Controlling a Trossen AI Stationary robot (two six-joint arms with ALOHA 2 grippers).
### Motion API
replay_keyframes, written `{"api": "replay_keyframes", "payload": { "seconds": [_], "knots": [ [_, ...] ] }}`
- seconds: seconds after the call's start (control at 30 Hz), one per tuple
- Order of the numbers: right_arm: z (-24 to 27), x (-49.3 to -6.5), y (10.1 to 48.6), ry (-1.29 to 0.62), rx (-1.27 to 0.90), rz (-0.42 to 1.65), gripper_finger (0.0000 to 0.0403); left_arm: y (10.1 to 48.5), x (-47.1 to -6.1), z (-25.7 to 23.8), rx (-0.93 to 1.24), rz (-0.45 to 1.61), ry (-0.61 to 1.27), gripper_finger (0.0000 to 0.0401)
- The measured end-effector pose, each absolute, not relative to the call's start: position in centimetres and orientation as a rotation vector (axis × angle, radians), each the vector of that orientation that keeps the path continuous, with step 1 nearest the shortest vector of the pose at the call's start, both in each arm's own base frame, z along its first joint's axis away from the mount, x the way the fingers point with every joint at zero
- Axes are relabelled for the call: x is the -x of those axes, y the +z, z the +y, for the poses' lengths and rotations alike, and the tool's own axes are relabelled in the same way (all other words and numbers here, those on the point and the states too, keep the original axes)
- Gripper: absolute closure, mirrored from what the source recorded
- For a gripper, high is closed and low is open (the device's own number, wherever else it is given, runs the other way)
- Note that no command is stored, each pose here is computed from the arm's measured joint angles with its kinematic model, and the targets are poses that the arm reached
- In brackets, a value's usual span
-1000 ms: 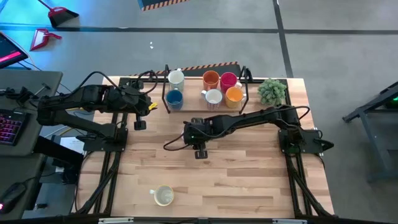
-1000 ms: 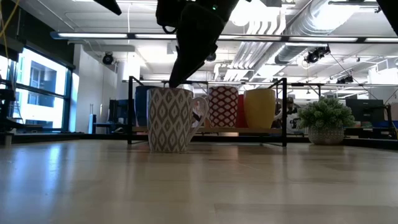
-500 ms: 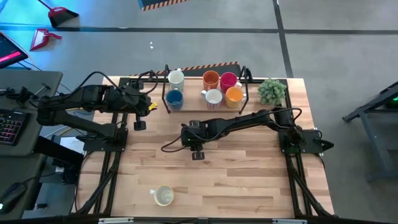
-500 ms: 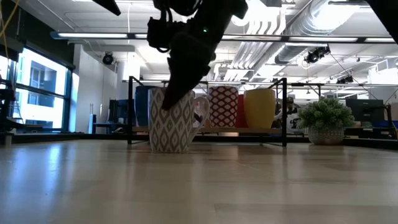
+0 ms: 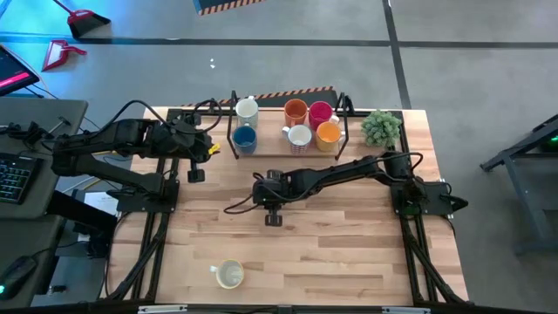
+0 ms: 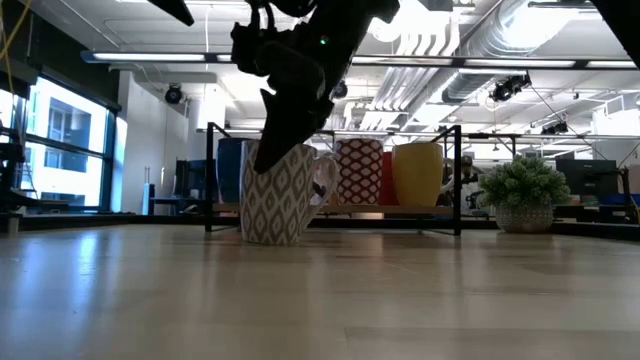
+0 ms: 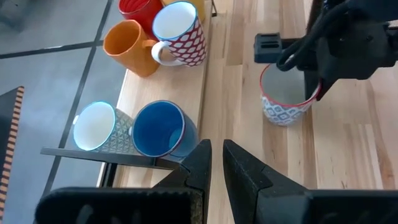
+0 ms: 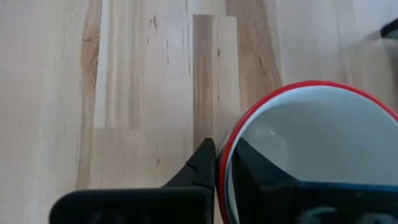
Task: Place coffee mugs
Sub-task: Put the white gray mug on the shelf
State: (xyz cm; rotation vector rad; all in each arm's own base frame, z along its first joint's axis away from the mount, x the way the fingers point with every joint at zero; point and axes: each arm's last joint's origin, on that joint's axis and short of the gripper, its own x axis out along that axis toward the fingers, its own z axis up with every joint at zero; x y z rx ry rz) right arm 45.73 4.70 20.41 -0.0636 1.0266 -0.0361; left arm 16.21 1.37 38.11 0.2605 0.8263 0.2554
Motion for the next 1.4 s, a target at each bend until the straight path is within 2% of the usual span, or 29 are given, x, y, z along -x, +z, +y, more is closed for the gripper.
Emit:
{"api": "replay_keyframes", "payload": {
  "seconds": [0.1, 0.2, 0.33, 0.53, 0.97, 1.23, 1.4],
  "knots": [
    [4.7, -45.7, 21.7, -0.069, 0.020, 1.044, 0.0399, 38.1, -16.2, 1.4, -0.268, 0.827, 0.274, 0.0371],
    [4.1, -46.1, 24.5, -0.129, -0.024, 1.014, 0.0400, 38.1, -16.2, 1.4, -0.258, 0.825, 0.284, 0.0371],
    [2.5, -46.2, 27.8, -0.267, -0.109, 0.961, 0.0401, 38.1, -16.2, 1.4, -0.233, 0.821, 0.296, 0.0371],
    [-0.8, -46.4, 30.7, -0.443, -0.250, 0.843, 0.0402, 38.1, -16.2, 1.4, -0.224, 0.820, 0.305, 0.0371],
    [-3.0, -46.4, 28.9, -0.651, -0.504, 0.829, 0.0402, 38.1, -16.2, 1.4, -0.215, 0.817, 0.308, 0.0371],
    [-5.9, -47.7, 25.1, -0.687, -0.631, 0.889, 0.0403, 38.1, -16.2, 1.4, -0.199, 0.815, 0.315, 0.0371],
    [-6.9, -47.7, 26.1, -0.701, -0.619, 0.854, 0.0403, 38.1, -16.2, 1.4, -0.202, 0.819, 0.313, 0.0371]
  ]
}}
